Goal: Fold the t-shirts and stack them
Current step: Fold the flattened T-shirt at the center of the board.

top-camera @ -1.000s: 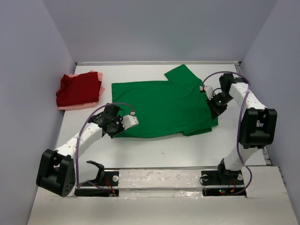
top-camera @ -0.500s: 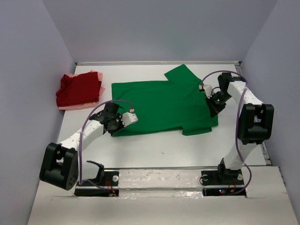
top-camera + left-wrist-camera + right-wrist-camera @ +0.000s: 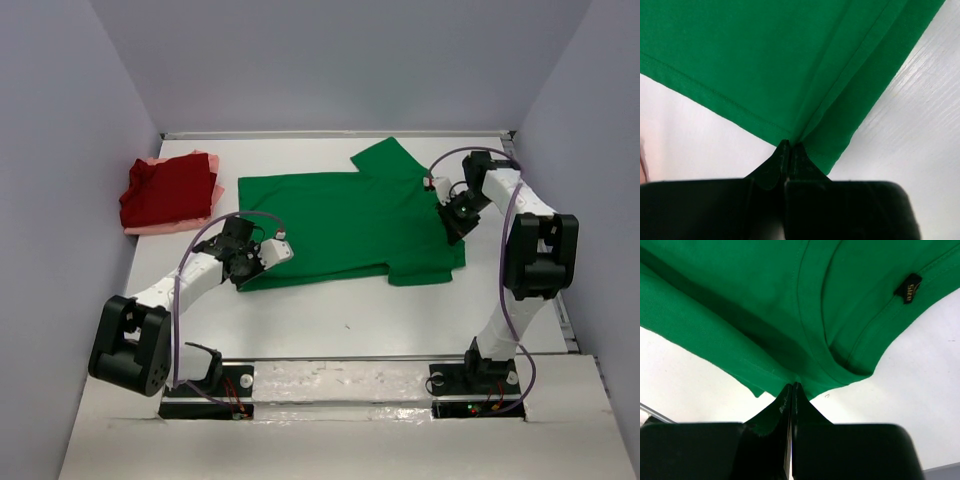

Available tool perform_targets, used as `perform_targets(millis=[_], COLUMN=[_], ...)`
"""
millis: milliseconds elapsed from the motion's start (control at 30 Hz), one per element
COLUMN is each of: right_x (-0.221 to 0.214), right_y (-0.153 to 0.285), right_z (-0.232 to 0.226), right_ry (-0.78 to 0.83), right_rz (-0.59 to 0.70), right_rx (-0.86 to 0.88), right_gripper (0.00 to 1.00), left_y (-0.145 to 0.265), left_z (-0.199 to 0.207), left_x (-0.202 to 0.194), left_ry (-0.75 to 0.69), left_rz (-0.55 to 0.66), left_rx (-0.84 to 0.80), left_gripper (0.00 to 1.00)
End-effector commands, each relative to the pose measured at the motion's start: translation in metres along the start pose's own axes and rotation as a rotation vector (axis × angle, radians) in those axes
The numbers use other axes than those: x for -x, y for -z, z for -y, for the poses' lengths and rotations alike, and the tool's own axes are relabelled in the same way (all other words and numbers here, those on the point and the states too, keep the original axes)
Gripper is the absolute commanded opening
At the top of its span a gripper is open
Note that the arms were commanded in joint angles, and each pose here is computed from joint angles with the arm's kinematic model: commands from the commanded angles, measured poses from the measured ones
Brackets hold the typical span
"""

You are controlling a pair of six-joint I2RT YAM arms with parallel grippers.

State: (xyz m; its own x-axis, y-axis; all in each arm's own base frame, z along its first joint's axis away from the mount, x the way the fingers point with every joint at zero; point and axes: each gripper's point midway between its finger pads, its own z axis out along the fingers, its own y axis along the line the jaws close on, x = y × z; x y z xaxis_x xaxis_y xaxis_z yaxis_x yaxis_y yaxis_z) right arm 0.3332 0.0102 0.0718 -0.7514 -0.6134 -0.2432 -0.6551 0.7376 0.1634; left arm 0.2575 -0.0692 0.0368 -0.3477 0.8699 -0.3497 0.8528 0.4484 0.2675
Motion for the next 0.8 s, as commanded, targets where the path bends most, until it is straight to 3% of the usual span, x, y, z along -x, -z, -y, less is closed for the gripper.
perform_targets(millis=[0, 767], right_x=[0.017, 0.032], right_y=[0.012, 0.004], right_z=[0.016, 0.035], right_ry=[0.009, 0.002], right_rz=[0.049, 0.055], right_rx=[-0.058, -0.075], right_gripper=[0.0, 0.0], left_y=[0.005, -0.002], left_z=[-0.017, -0.022], left_x=[0.011, 0.006], left_ry=[-0.012, 0.0], left_rz=[0.029, 0.02], left_rx=[0.034, 0.032], left_gripper=[0.0, 0.0])
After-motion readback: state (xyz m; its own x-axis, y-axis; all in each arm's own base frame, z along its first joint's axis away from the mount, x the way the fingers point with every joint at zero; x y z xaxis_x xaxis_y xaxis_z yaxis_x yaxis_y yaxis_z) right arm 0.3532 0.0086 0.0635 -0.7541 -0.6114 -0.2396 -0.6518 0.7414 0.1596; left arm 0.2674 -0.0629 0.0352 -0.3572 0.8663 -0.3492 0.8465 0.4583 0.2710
